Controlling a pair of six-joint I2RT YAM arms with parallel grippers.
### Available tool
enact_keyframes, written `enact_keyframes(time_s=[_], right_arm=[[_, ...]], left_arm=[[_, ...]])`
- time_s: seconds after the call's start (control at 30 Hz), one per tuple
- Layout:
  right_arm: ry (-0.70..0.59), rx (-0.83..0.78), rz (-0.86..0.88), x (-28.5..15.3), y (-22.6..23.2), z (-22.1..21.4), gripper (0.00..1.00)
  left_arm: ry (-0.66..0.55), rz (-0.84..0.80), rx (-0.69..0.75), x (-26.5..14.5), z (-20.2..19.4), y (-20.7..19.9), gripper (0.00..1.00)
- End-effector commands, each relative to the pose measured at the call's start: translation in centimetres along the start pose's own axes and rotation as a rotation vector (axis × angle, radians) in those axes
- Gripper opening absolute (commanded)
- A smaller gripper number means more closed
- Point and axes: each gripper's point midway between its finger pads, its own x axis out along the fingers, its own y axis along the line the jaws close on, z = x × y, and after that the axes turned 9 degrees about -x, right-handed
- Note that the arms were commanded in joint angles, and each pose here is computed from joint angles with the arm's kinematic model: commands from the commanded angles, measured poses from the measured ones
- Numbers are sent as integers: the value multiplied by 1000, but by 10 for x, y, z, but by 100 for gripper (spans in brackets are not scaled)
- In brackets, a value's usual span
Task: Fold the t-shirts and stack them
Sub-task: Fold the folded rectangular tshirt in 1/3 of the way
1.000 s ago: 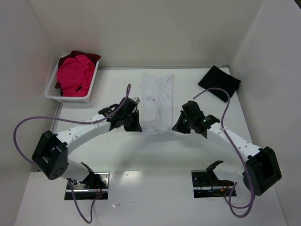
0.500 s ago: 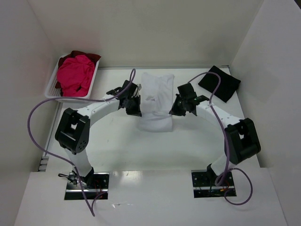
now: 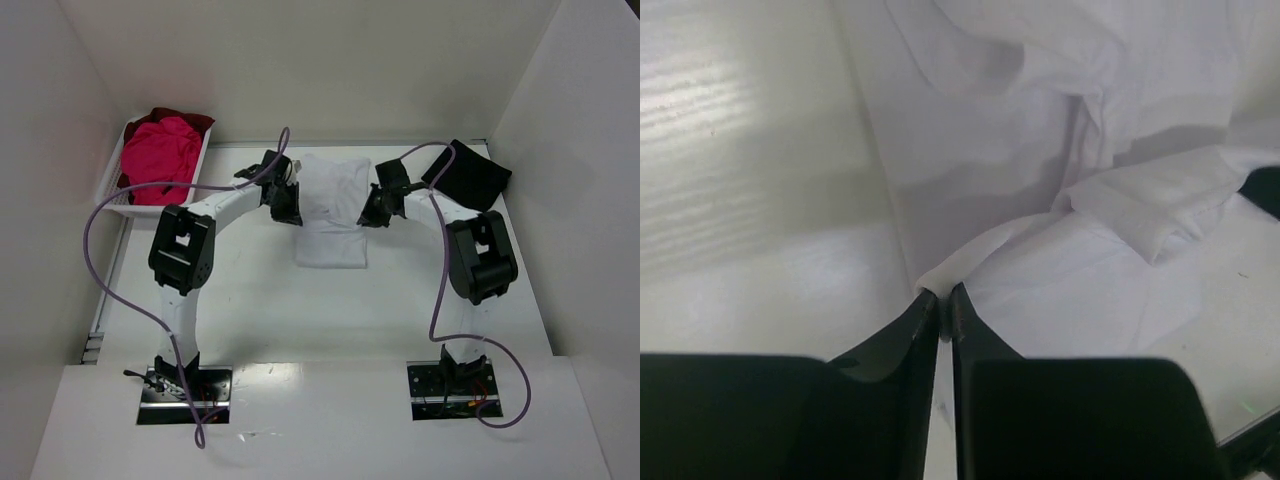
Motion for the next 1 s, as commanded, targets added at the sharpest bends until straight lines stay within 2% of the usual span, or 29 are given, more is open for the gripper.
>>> enact_keyframes(time_s=[0.0,0.13,0.17,0.2,0.27,0.47,0.53,0.57,0.67,0.73,0.83,0.93,0.97], right_arm=[[-62,-20,34,7,8,30,14],[-87,-15,41,9,10,43,28],[-118,-21,41,4,8,52,36],[-139,-23,42,1,9,57,40],[-222,-24,61,-16,16,80,55],[-333,-55,89,-60,30,111,70],[-348,-65,135,-80,36,104,68],[-355,-70,153,-86,38,100,64],[-329,-82,208,-92,39,78,41],[-278,-86,202,-83,36,60,27],[-217,-133,170,-66,41,31,24],[-157,-165,111,-50,42,3,27],[-131,-179,101,-40,40,-5,31]], left_arm=[[-3,-30,39,7,15,-6,18],[-4,-48,44,12,20,-6,54],[-13,-57,40,11,25,-4,58],[-8,-65,40,11,24,-6,63],[-46,-85,51,8,38,-5,70],[-129,-133,65,-27,64,-14,79],[-172,-155,81,-53,66,-23,80],[-169,-147,71,-56,59,-15,80],[-181,-228,97,-83,46,-30,77],[-113,-256,119,-80,12,-40,70],[-36,-250,119,-63,-27,-41,56],[-5,-254,108,-54,-51,-50,57],[5,-263,125,-50,-59,-55,66]])
